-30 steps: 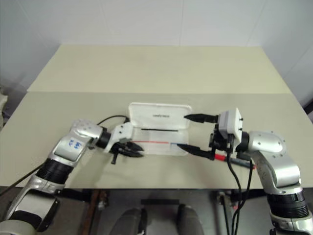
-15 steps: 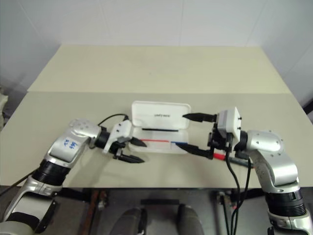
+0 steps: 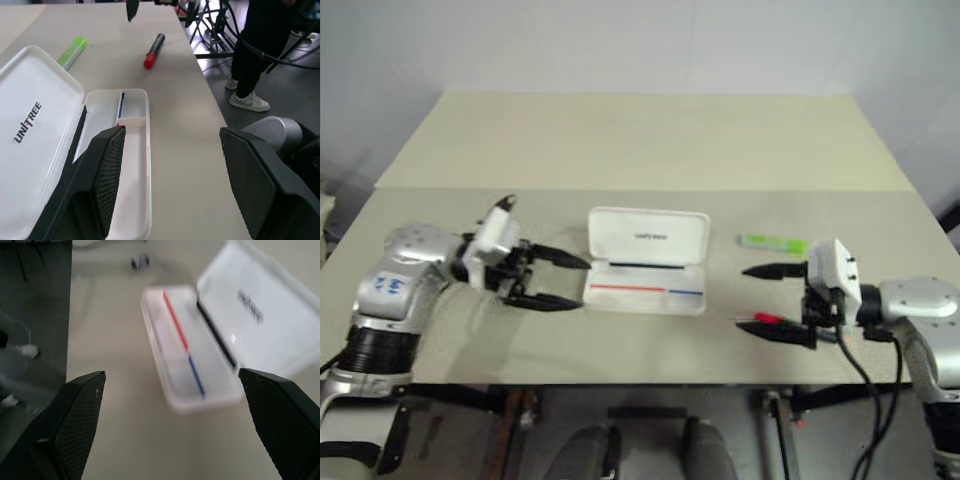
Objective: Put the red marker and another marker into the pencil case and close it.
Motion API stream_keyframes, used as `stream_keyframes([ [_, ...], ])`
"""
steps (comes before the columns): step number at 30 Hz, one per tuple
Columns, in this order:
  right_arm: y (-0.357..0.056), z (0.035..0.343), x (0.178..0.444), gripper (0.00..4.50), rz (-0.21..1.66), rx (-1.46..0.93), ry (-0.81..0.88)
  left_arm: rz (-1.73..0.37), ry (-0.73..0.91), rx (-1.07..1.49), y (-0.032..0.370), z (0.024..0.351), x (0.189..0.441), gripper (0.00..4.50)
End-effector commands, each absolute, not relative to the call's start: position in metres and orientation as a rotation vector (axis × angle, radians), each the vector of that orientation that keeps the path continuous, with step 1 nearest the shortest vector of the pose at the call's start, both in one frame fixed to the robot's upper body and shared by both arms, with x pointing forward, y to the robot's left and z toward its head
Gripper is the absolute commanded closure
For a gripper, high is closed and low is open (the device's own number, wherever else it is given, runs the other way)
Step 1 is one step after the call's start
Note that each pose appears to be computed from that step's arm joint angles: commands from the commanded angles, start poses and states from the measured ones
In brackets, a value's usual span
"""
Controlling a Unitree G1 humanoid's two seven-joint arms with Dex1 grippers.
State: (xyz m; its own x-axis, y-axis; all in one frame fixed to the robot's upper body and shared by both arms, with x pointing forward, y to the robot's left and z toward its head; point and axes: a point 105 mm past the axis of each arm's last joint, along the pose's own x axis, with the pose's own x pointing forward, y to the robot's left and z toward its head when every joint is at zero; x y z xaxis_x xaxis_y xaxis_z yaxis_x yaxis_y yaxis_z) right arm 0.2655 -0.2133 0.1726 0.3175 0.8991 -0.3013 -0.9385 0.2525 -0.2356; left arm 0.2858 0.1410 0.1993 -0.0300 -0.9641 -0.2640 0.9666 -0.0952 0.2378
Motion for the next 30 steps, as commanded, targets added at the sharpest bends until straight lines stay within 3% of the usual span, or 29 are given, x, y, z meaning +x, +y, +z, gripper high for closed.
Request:
stream_keyframes([
  [1, -0.234, 0.173, 0.271, 0.0, 1.234, -0.452, 0.16, -1.624, -0.055, 0.396, 0.152, 0.208, 0.281, 1.36],
  [12, -0.284, 0.129, 0.289, 0.0, 1.143, -0.436, 0.373, -1.549, -0.056, 0.417, 0.176, 0.215, 0.28, 1.36],
  [24, -0.301, 0.097, 0.279, 0.0, 1.136, -0.401, 0.5, -1.519, -0.088, 0.36, 0.183, 0.226, 0.273, 1.36],
  [30, -0.29, 0.098, 0.278, 2.04, 1.164, -0.39, 0.464, -1.552, -0.071, 0.367, 0.186, 0.221, 0.271, 1.32],
])
